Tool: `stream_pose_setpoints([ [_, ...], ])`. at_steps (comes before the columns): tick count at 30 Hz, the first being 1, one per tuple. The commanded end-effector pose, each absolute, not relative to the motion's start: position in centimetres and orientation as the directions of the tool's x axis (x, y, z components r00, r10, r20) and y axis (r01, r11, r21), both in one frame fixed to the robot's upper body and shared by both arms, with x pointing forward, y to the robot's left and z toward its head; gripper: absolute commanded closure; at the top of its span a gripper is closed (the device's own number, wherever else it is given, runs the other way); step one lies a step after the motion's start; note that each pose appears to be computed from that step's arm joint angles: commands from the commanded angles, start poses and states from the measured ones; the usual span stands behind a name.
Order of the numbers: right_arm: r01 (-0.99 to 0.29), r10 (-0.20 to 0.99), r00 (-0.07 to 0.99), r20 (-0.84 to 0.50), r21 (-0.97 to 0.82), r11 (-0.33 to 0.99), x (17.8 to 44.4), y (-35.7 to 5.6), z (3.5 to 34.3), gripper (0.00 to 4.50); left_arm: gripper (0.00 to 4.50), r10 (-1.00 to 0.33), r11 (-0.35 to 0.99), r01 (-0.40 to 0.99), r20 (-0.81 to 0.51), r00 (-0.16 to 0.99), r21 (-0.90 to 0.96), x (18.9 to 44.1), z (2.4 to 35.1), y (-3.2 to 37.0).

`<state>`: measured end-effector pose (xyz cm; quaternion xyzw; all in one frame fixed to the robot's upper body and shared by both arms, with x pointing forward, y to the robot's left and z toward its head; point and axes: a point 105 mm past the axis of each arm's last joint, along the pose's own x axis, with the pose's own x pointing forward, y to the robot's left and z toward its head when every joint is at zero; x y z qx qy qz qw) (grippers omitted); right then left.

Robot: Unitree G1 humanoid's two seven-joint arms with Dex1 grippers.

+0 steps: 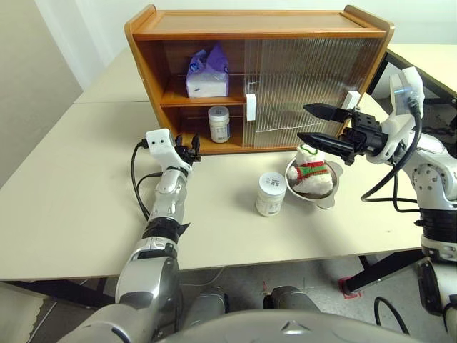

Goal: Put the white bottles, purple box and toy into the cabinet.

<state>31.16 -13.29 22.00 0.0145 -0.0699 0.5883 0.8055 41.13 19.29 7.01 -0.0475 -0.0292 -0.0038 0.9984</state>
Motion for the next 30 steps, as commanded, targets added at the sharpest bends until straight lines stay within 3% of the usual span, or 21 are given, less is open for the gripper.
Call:
stream_pose_setpoints([
  [1,-0.948,0.947,0.293,0.129,-0.088,0.306,31.1,-13.1,22.6,0.00,3.49,-0.008,0.996,0.011,0.039,0.999,-0.083,41.8,7.1,18.9],
  [4,-0.947,0.946,0.296,0.130,-0.090,0.308,31.1,-13.2,22.7,0.00,4.47,-0.004,0.997,0.006,0.036,0.999,-0.075,42.3,7.4,18.6],
  [30,-0.940,0.941,0.313,0.126,-0.097,0.326,30.5,-13.4,22.9,0.00,4.47,-0.016,1.000,0.017,-0.066,0.998,0.015,44.1,6.9,16.7],
])
